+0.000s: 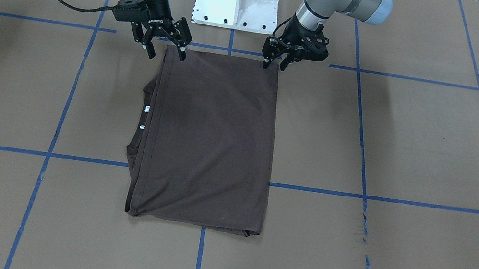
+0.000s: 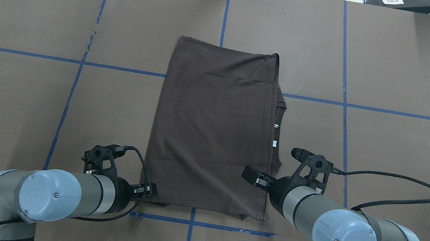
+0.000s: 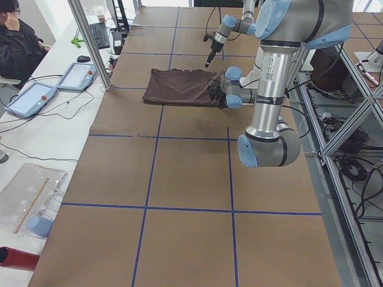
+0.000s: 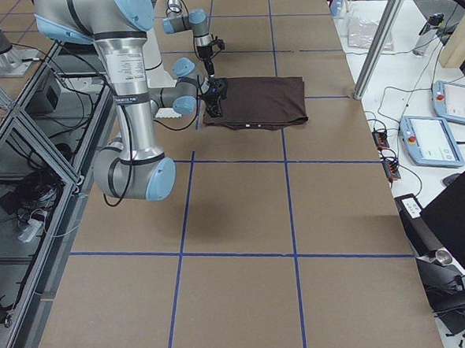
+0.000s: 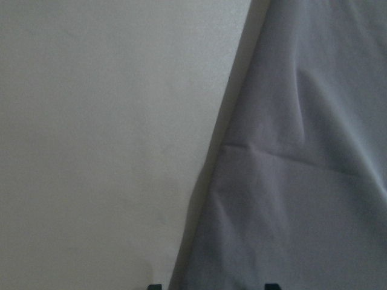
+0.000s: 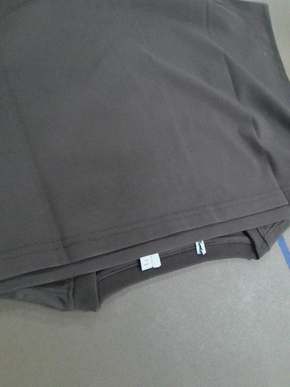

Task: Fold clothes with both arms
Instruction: 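Position both grippers at the shirt's edge nearest the robot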

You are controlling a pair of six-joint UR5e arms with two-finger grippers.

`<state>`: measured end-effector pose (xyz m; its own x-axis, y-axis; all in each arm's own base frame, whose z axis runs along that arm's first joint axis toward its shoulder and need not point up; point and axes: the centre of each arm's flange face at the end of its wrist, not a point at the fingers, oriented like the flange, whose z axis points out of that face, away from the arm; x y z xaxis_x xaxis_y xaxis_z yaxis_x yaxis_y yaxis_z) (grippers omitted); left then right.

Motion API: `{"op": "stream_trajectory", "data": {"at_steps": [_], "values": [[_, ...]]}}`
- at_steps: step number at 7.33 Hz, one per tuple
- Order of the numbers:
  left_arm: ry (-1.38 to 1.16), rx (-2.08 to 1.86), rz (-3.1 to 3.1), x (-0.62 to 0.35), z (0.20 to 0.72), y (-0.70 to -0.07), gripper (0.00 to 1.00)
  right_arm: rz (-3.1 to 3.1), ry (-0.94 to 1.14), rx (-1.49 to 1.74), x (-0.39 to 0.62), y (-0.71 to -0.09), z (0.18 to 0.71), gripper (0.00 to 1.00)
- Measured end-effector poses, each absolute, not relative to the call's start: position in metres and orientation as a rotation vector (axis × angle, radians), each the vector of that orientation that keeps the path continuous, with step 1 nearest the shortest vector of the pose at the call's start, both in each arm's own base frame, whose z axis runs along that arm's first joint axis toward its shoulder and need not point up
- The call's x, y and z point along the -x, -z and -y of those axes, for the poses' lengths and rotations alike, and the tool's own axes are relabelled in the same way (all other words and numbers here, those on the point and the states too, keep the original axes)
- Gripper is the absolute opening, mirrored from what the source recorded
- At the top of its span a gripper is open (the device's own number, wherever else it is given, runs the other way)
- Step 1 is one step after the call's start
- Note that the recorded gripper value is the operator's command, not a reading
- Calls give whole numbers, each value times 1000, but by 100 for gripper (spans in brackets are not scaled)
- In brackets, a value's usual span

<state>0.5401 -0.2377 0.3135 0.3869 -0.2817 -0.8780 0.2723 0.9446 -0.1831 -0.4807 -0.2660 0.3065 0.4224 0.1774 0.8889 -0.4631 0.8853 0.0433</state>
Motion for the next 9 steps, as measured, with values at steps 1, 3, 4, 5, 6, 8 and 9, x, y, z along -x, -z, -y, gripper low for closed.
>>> {"op": "stream_trajectory", "data": {"at_steps": [1, 3, 4, 5, 6, 8, 9], "values": [[347, 13, -1119, -542, 234, -314, 65, 1063, -409, -302, 481, -307, 266, 100], [343, 16, -1118, -543, 231, -314, 42, 1062, -408, -302, 481, -307, 266, 100], [352, 16, -1118, -544, 231, -314, 17, 1062, -408, -302, 481, -307, 266, 100], [369, 18, -1118, -544, 230, -314, 0, 1061, -408, -302, 481, -308, 266, 100], [381, 22, -1119, -544, 229, -314, 0, 1060, -408, -302, 482, -308, 266, 100], [389, 23, -1121, -545, 229, -313, 0, 1058, -408, -301, 483, -309, 266, 99], [389, 24, -1122, -545, 228, -313, 0, 1056, -416, -295, 485, -311, 266, 97]]}}
